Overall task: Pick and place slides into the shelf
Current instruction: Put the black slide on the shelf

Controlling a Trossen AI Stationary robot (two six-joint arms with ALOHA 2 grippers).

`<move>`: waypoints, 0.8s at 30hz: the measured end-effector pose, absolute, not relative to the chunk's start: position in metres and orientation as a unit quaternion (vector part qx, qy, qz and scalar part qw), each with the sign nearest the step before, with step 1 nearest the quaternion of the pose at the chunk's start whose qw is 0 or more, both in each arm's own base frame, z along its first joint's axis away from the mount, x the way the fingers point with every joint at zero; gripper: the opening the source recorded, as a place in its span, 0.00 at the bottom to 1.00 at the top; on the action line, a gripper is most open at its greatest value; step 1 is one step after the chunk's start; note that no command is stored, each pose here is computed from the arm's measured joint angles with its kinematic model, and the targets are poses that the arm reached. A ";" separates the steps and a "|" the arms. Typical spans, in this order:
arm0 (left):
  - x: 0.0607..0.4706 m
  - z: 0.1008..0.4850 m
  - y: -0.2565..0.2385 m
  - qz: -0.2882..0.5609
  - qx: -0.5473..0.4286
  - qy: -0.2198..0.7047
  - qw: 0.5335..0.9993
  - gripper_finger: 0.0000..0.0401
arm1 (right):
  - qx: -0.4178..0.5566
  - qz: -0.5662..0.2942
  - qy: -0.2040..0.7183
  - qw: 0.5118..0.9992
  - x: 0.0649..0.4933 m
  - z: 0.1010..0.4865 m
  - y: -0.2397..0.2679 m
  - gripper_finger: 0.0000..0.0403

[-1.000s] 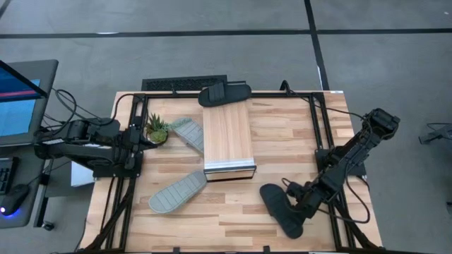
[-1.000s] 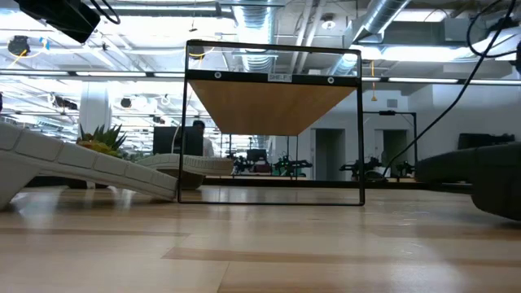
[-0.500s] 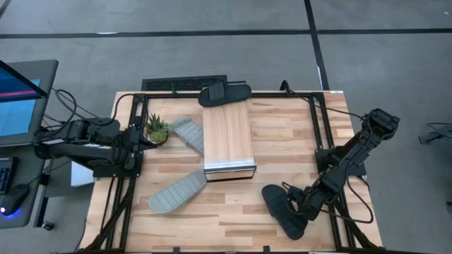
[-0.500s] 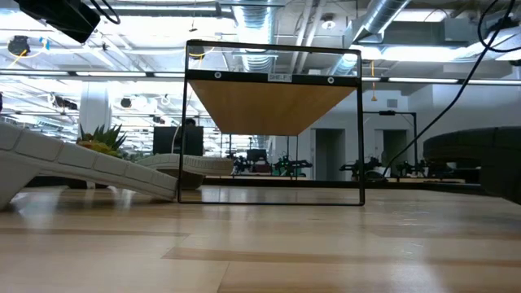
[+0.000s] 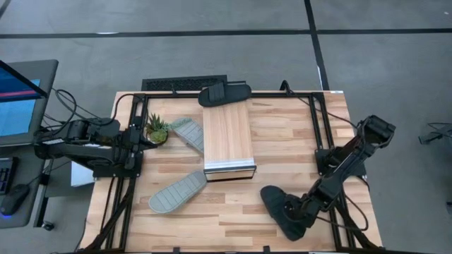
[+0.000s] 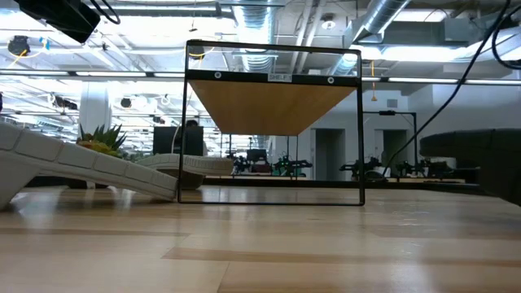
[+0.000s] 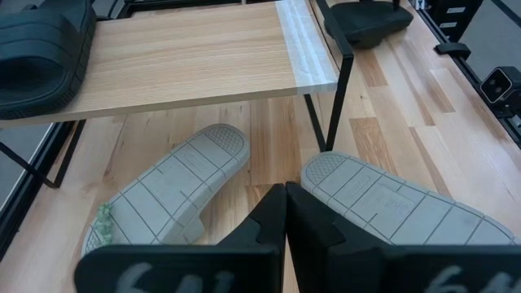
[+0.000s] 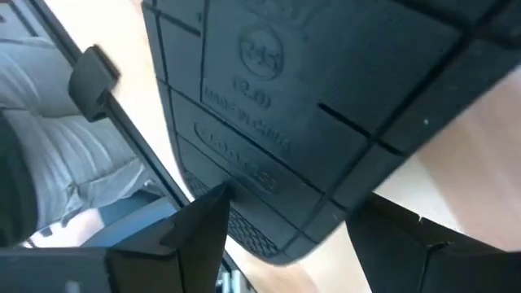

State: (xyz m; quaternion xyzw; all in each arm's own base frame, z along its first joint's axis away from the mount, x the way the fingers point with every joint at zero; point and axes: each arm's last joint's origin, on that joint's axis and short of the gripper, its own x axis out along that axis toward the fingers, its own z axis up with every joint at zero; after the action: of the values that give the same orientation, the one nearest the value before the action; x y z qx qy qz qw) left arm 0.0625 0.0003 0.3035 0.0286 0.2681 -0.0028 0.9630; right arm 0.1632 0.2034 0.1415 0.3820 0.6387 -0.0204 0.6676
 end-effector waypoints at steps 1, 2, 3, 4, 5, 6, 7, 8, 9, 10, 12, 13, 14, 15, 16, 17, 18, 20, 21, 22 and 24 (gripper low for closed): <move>0.062 0.304 0.000 -0.003 0.029 0.268 0.963 0.00 | 0.383 -0.018 0.638 0.668 0.165 0.139 0.205 0.57; 0.062 0.303 0.000 -0.002 0.029 0.268 0.963 0.00 | 0.386 -0.018 0.637 0.667 0.168 0.137 0.205 0.57; 0.062 0.304 0.000 -0.003 0.029 0.268 0.963 0.00 | 0.387 -0.015 0.637 0.667 0.170 0.135 0.206 0.57; 0.062 0.304 0.000 -0.002 0.029 0.268 0.963 0.00 | 0.386 -0.010 0.635 0.669 0.171 0.134 0.206 0.55; 0.062 0.304 0.000 -0.003 0.029 0.268 0.963 0.00 | 0.385 -0.007 0.635 0.670 0.172 0.134 0.206 0.53; 0.062 0.304 0.000 -0.002 0.029 0.268 0.963 0.00 | 0.386 -0.006 0.634 0.670 0.173 0.134 0.205 0.50; 0.062 0.303 0.000 -0.002 0.029 0.268 0.963 0.00 | 0.388 -0.006 0.633 0.670 0.174 0.134 0.205 0.45; 0.062 0.304 0.000 -0.002 0.029 0.268 0.963 0.00 | 0.390 -0.004 0.631 0.670 0.175 0.135 0.204 0.38; 0.062 0.304 0.000 -0.002 0.029 0.268 0.963 0.00 | 0.393 0.000 0.628 0.672 0.175 0.137 0.204 0.31; 0.062 0.304 0.000 -0.003 0.029 0.268 0.963 0.00 | 0.394 0.009 0.624 0.675 0.175 0.140 0.205 0.22; 0.062 0.303 0.000 -0.002 0.028 0.268 0.963 0.00 | 0.398 0.017 0.615 0.680 0.176 0.145 0.204 0.12; 0.062 0.304 0.000 -0.003 0.029 0.268 0.963 0.00 | 0.398 0.015 0.614 0.681 0.175 0.146 0.202 0.12; 0.062 0.304 0.000 -0.002 0.029 0.268 0.963 0.00 | 0.401 0.016 0.612 0.681 0.174 0.149 0.202 0.12; 0.062 0.304 0.000 -0.003 0.029 0.268 0.963 0.00 | 0.405 0.009 0.609 0.682 0.173 0.151 0.200 0.12; 0.062 0.304 0.000 -0.003 0.029 0.268 0.963 0.00 | 0.409 0.003 0.608 0.680 0.172 0.153 0.198 0.12; 0.062 0.304 0.000 -0.003 0.029 0.268 0.963 0.00 | 0.416 -0.002 0.605 0.679 0.171 0.156 0.197 0.12; 0.062 0.303 0.000 -0.003 0.029 0.268 0.963 0.00 | 0.423 -0.008 0.598 0.681 0.170 0.160 0.195 0.12; 0.062 0.304 0.000 -0.003 0.029 0.268 0.963 0.00 | 0.428 -0.027 0.589 0.685 0.165 0.170 0.191 0.12; 0.062 0.303 0.000 -0.003 0.029 0.268 0.963 0.00 | 0.425 -0.038 0.587 0.688 0.161 0.175 0.188 0.12; 0.062 0.303 0.000 -0.002 0.029 0.268 0.963 0.00 | 0.416 -0.055 0.588 0.691 0.157 0.181 0.185 0.12; 0.062 0.303 0.000 -0.002 0.029 0.268 0.963 0.00 | 0.401 -0.092 0.589 0.695 0.149 0.194 0.177 0.12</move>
State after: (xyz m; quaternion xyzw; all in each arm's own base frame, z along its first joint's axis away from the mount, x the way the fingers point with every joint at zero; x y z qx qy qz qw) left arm 0.0625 0.0003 0.3035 0.0285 0.2682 -0.0025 0.9629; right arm 0.1491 0.1770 0.1936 0.4009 0.5894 -0.0918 0.6953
